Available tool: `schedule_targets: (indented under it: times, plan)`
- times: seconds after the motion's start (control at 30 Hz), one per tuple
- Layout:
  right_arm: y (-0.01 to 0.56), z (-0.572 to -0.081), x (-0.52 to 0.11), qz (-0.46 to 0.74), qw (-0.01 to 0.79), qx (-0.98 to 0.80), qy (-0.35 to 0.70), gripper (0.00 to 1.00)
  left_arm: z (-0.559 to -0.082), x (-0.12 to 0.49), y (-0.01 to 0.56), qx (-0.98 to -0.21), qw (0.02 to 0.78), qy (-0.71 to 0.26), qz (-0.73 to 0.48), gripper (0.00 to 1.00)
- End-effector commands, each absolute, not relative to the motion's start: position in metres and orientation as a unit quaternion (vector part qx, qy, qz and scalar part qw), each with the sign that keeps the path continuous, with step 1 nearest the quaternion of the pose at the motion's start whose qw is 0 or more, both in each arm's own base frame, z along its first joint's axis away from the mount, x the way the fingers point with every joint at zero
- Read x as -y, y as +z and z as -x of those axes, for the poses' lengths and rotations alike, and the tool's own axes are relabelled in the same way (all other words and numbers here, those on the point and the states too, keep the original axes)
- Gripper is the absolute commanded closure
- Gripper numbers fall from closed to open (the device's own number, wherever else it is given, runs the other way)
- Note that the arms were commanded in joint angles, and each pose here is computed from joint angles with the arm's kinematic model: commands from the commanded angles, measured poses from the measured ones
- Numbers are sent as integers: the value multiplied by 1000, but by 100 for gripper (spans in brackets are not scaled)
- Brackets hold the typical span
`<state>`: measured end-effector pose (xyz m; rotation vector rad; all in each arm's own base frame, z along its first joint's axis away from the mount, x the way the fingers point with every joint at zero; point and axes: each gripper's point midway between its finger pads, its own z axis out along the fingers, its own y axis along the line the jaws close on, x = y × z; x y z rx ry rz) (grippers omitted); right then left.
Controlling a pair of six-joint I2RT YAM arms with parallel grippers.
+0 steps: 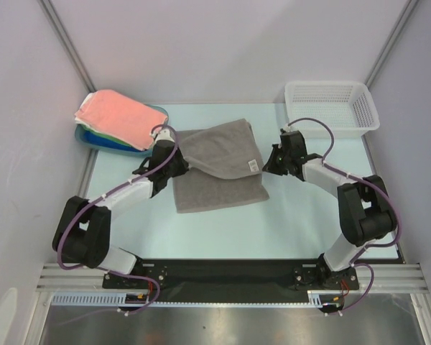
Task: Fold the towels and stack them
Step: Fold the towel
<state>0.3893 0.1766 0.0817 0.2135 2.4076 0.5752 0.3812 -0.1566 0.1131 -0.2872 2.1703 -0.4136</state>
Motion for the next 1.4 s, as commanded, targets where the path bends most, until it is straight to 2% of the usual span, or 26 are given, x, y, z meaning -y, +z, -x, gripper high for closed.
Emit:
schedule_targets:
  times: [0.0, 0.2, 0.23, 0.27, 0.37, 0.43, 0.57, 1.1, 1.2, 1.23, 1.27, 1.37]
  plan:
    - [98, -379, -177, -84, 349, -907, 221, 100, -370, 156, 119, -866, 442, -182, 147, 100]
    - [74, -350, -177, -83, 322, -920, 206, 98, -347, 162, 89, -889, 397, -171, 148, 97]
    - [71, -346, -176, -84, 320, -921, 205, 95, -344, 161, 85, -892, 392, -170, 149, 96]
    - [73, -345, -172, -89, 323, -920, 201, 85, -342, 161, 82, -893, 388, -171, 149, 95]
    - [76, -333, -163, -105, 325, -920, 193, 65, -335, 158, 72, -897, 380, -167, 154, 94]
    - [74, -323, -155, -120, 321, -922, 182, 61, -331, 157, 68, -899, 375, -166, 154, 93]
    - [72, -308, -152, -121, 317, -923, 180, 67, -328, 156, 68, -899, 375, -168, 154, 92]
    - [19, -292, -159, -111, 283, -945, 123, 67, -319, 154, 57, -903, 367, -168, 150, 92]
    - [17, -288, -154, -118, 283, -945, 113, 82, -316, 154, 53, -905, 363, -167, 149, 92]
    - [15, -284, -150, -121, 283, -946, 105, 92, -315, 153, 52, -905, 361, -166, 149, 92]
    - [20, -283, -148, -123, 290, -943, 105, 97, -313, 153, 50, -906, 359, -165, 149, 92]
    - [19, -268, -137, -132, 290, -943, 91, 99, -311, 153, 49, -907, 356, -168, 149, 92]
